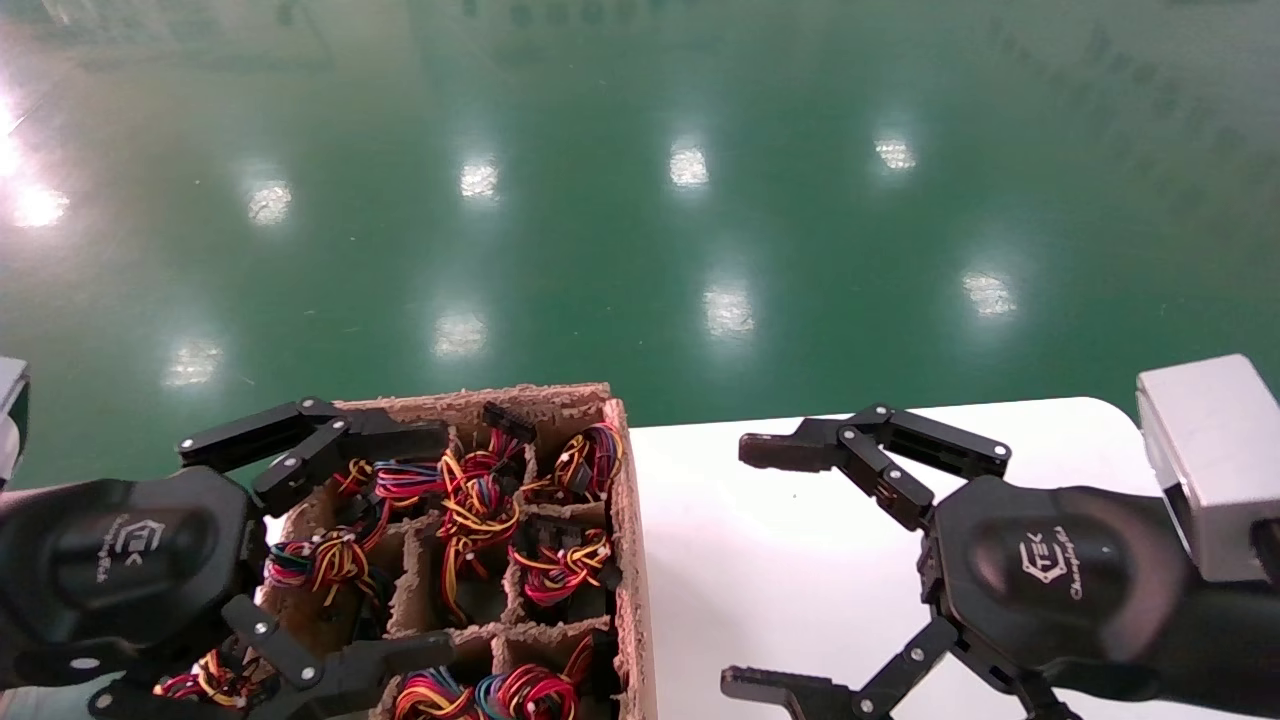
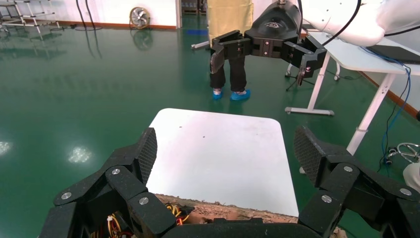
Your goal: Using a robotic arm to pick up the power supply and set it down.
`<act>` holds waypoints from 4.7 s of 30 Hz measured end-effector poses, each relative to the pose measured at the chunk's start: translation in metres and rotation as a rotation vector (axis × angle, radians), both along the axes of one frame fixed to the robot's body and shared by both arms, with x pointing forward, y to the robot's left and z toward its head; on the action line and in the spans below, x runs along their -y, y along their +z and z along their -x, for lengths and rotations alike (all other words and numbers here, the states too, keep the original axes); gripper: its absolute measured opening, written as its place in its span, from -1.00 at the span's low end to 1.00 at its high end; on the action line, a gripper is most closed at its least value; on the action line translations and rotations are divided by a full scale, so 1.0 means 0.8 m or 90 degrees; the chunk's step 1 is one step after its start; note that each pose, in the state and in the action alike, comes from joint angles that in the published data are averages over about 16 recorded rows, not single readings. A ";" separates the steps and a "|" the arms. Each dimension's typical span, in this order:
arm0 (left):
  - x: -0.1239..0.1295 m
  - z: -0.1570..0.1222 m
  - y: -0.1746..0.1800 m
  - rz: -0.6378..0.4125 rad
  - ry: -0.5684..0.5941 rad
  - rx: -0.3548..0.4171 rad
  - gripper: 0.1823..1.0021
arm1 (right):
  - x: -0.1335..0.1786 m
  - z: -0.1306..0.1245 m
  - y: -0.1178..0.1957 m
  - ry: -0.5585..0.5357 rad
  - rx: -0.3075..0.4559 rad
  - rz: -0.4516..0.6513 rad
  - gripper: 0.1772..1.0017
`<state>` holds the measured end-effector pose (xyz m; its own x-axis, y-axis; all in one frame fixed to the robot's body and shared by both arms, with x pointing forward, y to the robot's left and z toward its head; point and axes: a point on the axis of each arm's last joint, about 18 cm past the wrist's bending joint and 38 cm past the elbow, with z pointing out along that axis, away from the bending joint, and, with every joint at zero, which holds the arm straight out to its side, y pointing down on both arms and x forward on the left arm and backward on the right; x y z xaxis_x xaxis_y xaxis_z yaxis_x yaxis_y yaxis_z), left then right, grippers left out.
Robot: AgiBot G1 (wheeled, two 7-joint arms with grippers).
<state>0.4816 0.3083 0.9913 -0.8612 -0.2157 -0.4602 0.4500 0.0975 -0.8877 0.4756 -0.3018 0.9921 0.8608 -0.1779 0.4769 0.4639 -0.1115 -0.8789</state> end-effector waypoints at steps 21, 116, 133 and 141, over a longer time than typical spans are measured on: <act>0.000 0.000 0.000 0.000 0.000 0.000 1.00 | 0.000 0.000 0.000 0.000 0.000 0.000 1.00; 0.000 0.000 0.000 0.000 0.000 0.000 0.88 | 0.000 0.000 0.000 0.000 0.000 0.000 1.00; 0.000 0.000 0.000 0.000 0.000 0.000 0.22 | -0.013 -0.021 -0.018 -0.019 -0.017 0.027 1.00; 0.000 0.000 0.000 0.000 0.000 0.000 -0.26 | -0.047 -0.057 -0.054 -0.024 -0.050 0.069 1.00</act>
<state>0.4816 0.3083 0.9913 -0.8612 -0.2157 -0.4603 0.4500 0.0974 -0.8877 0.5211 -0.2644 0.9486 0.8899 -0.1615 0.4266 0.3881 -0.2233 -0.8942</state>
